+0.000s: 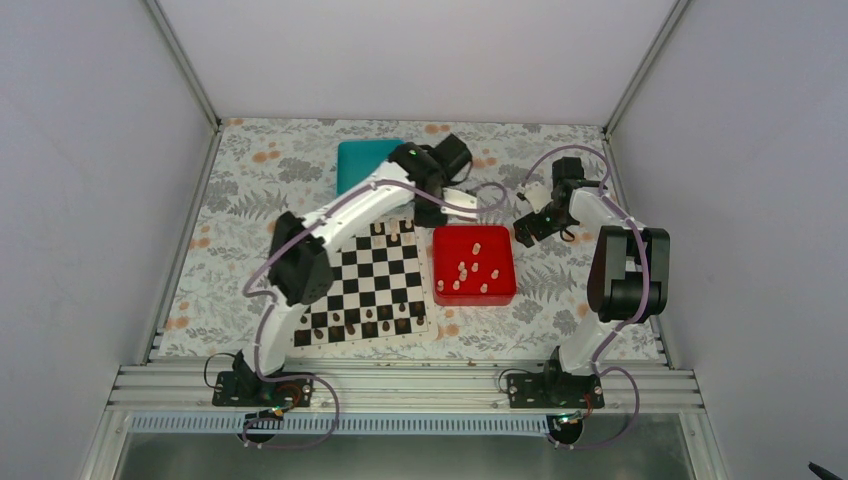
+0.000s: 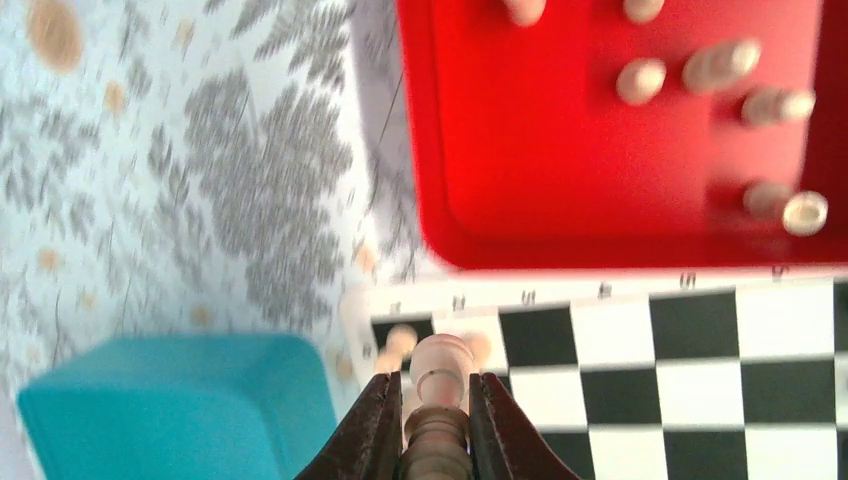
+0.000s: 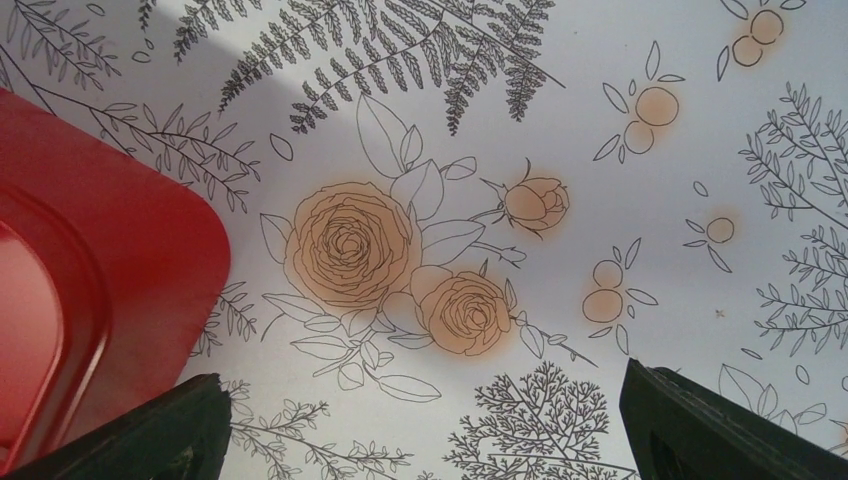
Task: Set up the chess pieces on the board
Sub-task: Place the chess piece on the chessboard.
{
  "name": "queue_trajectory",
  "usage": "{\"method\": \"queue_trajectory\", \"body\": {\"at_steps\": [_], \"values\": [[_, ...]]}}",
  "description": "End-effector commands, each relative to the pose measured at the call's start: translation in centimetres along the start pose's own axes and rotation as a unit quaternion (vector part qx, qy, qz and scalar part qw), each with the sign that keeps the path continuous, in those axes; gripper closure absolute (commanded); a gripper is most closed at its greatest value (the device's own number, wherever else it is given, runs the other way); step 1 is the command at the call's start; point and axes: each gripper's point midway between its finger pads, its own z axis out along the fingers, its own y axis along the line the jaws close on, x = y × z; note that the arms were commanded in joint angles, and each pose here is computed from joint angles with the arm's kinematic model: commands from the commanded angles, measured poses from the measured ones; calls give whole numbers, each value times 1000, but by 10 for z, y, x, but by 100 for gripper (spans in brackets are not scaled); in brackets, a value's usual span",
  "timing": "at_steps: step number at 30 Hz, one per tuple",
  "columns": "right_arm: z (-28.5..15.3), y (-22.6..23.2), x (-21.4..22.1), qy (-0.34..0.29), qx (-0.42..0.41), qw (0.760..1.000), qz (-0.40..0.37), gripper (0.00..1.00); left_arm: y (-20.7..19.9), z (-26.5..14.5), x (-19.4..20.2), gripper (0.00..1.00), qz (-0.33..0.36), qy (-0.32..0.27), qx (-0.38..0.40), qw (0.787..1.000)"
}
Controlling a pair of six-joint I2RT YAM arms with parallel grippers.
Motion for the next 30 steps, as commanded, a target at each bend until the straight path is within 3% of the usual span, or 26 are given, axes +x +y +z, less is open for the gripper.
{"method": "queue_trajectory", "body": {"at_steps": [1,10,14,30], "values": [[-1,1,-7,-5,-4,1000,-7,0,23,-27,51,94,-54,11,-37,998],[3,1,-5,4,-2,1000,-4,0,25,-31,149,93,-132,31,-51,990],[3,0,-6,5,-1,1000,-3,0,24,-19,173,93,-158,29,-37,986],[9,1,0,18,-3,1000,-2,0,21,30,188,93,-180,20,13,983]]}}
